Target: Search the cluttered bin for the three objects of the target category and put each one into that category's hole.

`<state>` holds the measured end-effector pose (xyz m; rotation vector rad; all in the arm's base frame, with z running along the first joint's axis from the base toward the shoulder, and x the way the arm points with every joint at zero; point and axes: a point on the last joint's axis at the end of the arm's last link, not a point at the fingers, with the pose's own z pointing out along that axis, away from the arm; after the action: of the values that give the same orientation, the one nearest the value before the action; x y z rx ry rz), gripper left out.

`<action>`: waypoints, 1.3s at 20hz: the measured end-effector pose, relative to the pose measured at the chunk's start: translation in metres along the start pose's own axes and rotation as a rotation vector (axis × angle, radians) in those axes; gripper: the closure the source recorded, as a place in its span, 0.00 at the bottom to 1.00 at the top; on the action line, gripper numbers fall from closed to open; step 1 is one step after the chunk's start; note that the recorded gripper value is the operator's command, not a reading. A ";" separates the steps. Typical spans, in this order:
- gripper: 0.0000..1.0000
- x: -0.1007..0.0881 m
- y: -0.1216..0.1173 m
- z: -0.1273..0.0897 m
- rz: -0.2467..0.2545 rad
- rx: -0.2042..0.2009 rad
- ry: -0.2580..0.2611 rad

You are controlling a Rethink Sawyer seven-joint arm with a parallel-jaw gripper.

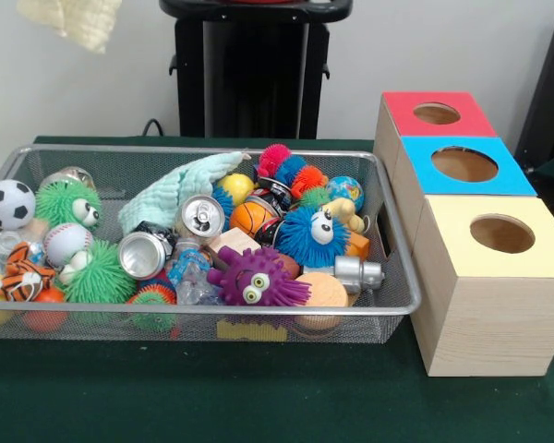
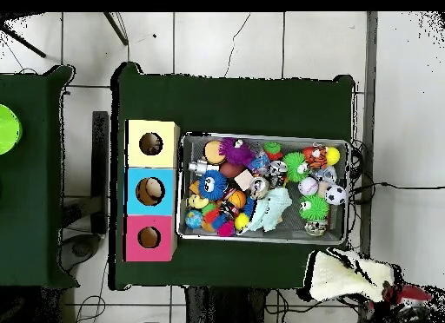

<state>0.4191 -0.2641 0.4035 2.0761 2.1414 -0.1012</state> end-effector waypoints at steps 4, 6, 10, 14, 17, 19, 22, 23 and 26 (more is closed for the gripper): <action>1.00 -0.017 -0.027 -0.020 -0.012 -0.011 -0.038; 1.00 -0.024 -0.041 -0.031 -0.021 -0.022 -0.062; 0.00 -0.029 -0.054 -0.042 -0.036 -0.031 -0.086; 0.00 -0.032 -0.061 -0.046 -0.033 -0.034 -0.096; 0.00 -0.035 -0.067 -0.051 -0.021 -0.037 -0.109; 0.00 -0.036 -0.067 -0.054 -0.019 -0.040 -0.117; 0.00 -0.034 -0.063 -0.058 -0.030 -0.047 -0.126; 0.00 -0.032 -0.061 -0.059 -0.037 -0.050 -0.126; 0.00 -0.023 -0.054 -0.060 -0.059 -0.055 -0.124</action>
<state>0.3618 -0.2793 0.4629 1.9237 2.1082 -0.1714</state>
